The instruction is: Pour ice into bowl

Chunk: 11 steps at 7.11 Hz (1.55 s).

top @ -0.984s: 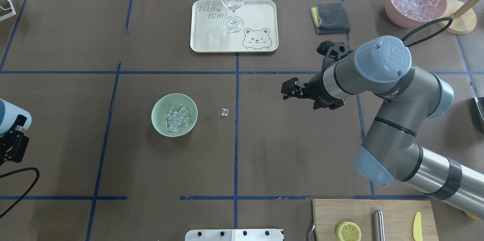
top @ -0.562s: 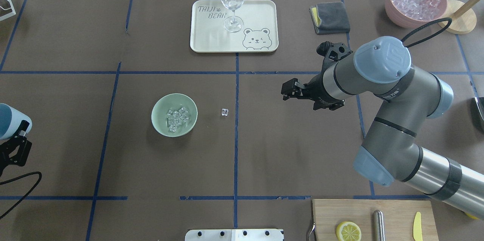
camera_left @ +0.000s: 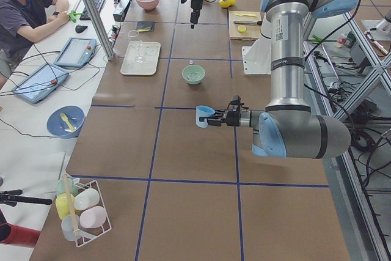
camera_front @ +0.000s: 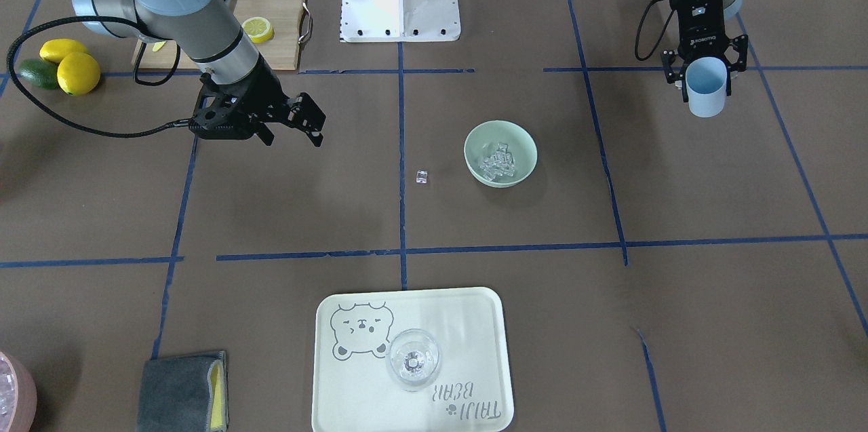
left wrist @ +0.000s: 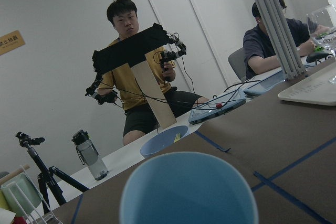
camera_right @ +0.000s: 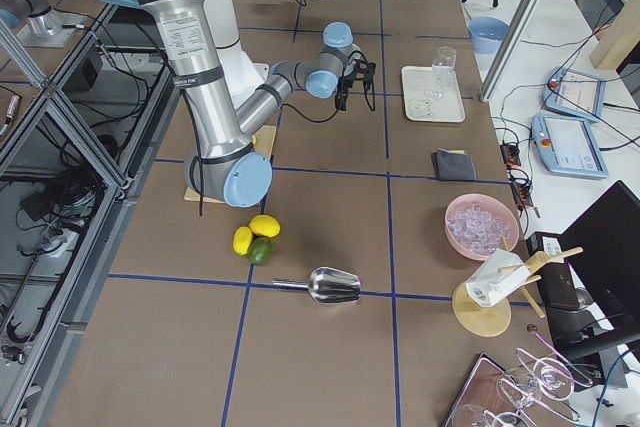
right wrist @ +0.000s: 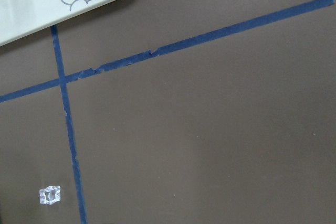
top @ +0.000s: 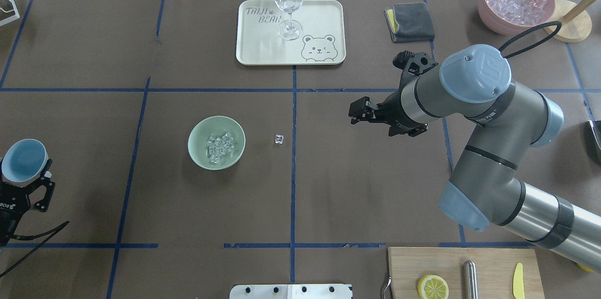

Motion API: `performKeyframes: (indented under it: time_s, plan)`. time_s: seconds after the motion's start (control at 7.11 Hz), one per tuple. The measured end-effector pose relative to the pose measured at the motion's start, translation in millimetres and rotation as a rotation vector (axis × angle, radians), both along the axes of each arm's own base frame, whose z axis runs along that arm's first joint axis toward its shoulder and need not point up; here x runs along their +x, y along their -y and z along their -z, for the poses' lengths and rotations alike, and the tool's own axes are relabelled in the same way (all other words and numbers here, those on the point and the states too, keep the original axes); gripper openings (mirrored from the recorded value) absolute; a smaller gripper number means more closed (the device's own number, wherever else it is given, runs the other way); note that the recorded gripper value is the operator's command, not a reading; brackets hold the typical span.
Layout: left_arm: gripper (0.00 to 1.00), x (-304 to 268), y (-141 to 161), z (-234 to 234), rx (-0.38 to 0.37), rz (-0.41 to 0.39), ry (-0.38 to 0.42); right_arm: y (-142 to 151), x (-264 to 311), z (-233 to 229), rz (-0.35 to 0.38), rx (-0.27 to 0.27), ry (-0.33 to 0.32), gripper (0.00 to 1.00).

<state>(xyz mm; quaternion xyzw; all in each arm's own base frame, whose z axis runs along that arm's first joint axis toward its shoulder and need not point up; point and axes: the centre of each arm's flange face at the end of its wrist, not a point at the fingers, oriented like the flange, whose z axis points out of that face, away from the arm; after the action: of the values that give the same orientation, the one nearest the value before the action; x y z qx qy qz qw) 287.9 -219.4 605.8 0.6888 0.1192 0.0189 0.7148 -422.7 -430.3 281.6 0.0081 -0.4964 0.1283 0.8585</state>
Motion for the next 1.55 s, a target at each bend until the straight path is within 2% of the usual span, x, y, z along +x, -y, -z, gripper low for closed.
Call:
performKeyframes:
  time_s: [0.14, 0.56, 0.84, 0.98, 1.12, 1.55]
  plan:
    - [0.0, 2, 2, -4, -0.009, -0.006, -0.016, 0, 0, 1, 0.0, 0.001, 0.002, 1.0]
    - [0.0, 10, 2, -4, -0.106, -0.05, -0.398, -1, 1, 2, -0.002, 0.002, 0.003, 1.0]
    - [0.0, 10, 3, -5, -0.148, -0.052, -0.56, -1, 1, 3, -0.002, 0.003, 0.004, 1.0]
    - [0.0, 8, 4, -9, -0.159, -0.047, -0.602, -1, 1, 4, -0.001, 0.004, 0.005, 1.0]
    - [0.0, 5, 7, -15, -0.162, -0.036, -0.61, -1, 1, 4, -0.001, 0.004, 0.005, 1.0]
    - [0.0, -3, 27, -25, -0.168, -0.006, -0.577, -1, 1, 6, -0.002, 0.006, 0.008, 1.0]
